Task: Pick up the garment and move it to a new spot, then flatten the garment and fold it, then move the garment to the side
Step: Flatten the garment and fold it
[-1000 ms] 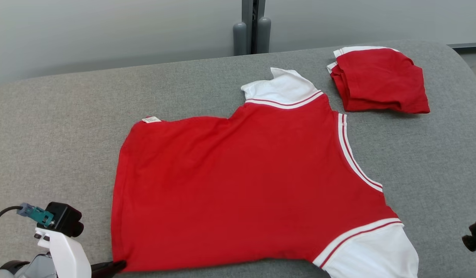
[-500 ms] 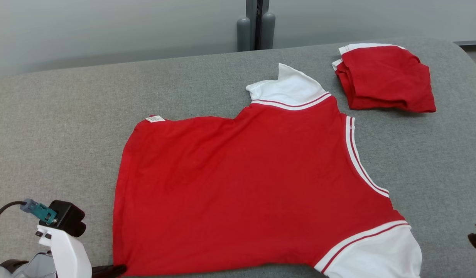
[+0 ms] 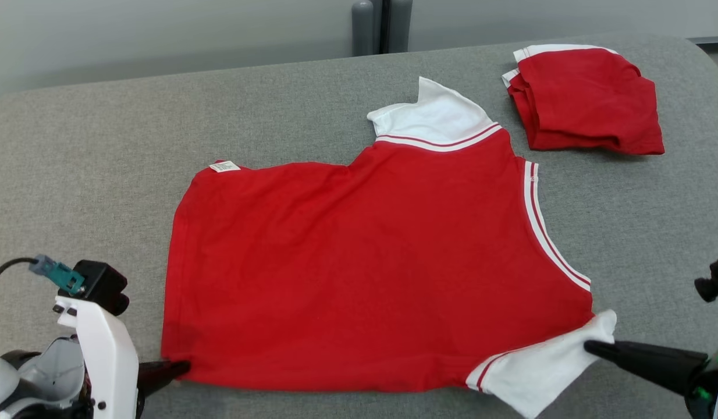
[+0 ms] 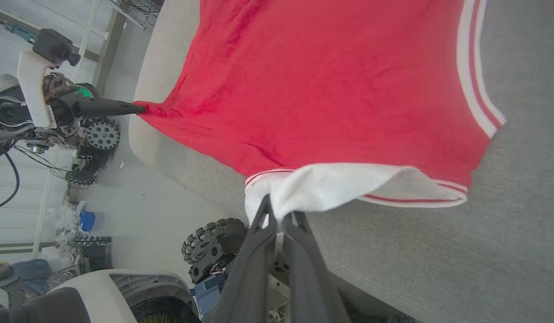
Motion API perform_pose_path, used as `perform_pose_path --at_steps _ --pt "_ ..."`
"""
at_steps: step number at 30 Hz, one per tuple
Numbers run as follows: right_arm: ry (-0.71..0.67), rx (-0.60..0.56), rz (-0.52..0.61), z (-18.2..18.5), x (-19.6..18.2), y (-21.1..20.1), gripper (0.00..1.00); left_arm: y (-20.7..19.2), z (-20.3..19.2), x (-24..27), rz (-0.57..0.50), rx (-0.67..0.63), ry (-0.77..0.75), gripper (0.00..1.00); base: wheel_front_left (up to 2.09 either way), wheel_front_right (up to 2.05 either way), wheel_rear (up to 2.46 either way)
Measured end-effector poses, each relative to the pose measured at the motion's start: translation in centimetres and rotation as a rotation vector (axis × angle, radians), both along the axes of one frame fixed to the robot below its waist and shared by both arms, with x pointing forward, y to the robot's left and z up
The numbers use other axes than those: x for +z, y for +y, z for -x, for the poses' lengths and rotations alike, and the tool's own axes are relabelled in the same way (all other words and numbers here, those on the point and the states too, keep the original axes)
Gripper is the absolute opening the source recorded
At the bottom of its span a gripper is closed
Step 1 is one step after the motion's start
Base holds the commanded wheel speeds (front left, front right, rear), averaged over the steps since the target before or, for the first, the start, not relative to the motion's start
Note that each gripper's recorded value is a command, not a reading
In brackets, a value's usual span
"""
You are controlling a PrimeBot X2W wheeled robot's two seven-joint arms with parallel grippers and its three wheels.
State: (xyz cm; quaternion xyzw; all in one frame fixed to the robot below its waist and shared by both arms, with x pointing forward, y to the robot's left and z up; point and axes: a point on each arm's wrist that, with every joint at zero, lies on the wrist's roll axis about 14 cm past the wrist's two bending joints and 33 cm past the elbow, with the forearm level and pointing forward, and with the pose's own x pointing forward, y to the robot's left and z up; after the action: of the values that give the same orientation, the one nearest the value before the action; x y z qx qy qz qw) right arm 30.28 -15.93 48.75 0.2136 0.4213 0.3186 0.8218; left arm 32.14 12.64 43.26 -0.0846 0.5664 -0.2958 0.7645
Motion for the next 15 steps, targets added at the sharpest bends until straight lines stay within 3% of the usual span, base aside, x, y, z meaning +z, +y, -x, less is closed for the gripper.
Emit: perform_pose_path --at_steps 15 --pt "0.059 -0.051 0.010 -7.4 -0.7 -0.6 0.00 -0.2 -4.8 -0.2 -0.033 -0.016 0.139 0.00 0.00 0.00 0.00"
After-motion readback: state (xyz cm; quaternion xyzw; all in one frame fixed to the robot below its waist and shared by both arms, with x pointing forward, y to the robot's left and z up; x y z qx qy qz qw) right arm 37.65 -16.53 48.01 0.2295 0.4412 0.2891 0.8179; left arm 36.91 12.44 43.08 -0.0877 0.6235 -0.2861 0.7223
